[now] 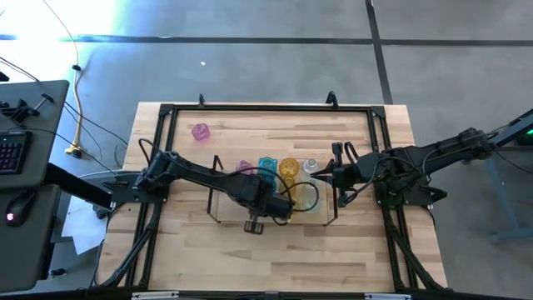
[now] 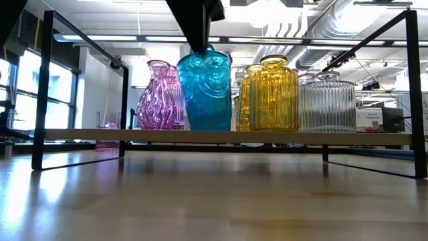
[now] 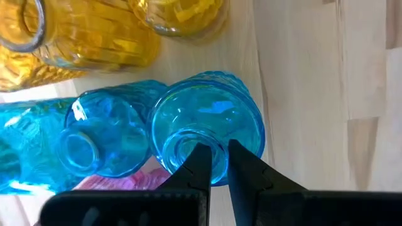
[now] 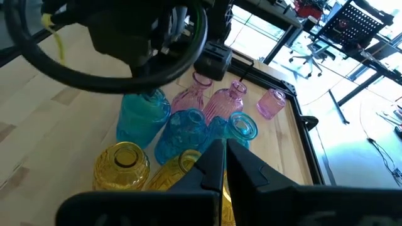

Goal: Sort vases onto shelf
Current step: Put the blue vase on the shelf aligned with the other blue vases

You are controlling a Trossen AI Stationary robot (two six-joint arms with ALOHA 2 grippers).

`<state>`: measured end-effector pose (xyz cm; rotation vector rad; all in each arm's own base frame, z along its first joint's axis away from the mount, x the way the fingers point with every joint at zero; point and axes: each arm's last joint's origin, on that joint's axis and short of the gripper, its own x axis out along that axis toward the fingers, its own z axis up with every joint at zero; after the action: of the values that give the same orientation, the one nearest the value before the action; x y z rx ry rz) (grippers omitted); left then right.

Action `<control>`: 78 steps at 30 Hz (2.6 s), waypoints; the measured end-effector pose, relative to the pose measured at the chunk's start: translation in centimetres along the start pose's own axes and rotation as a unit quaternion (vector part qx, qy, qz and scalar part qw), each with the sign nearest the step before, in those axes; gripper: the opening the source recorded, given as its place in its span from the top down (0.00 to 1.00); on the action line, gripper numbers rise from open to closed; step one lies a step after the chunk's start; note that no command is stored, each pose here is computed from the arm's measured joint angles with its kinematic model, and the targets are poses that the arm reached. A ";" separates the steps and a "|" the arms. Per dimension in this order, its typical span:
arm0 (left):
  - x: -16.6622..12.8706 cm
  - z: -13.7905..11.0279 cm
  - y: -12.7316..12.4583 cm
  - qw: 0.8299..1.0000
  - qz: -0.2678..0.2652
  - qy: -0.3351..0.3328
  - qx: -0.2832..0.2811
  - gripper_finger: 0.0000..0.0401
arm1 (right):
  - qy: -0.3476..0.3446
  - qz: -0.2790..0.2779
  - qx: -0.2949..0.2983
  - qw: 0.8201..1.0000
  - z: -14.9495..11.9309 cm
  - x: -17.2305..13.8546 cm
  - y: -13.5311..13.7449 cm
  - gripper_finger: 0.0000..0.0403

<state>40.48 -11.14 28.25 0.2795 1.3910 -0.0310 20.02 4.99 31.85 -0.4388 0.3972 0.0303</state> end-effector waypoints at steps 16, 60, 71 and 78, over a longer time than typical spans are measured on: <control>0.3 0.2 0.3 1.000 -0.003 -0.002 0.003 0.86 | 0.001 0.000 -0.001 1.000 0.0 0.0 0.0 1.00; -0.5 -2.6 -1.4 0.998 0.022 0.045 -0.040 1.00 | 0.011 0.003 0.004 1.000 -0.2 0.0 0.1 1.00; 1.3 -1.9 0.0 0.998 0.018 0.017 -0.051 1.00 | 0.012 0.003 0.011 1.000 -0.2 0.0 0.1 1.00; 1.4 -1.4 -0.1 0.999 0.000 -0.005 -0.043 1.00 | 0.015 0.005 0.010 1.000 -0.3 0.0 0.1 1.00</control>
<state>39.35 -10.69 26.71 0.2068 1.3796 0.0274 19.91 4.96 31.55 -0.4183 0.4291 0.0284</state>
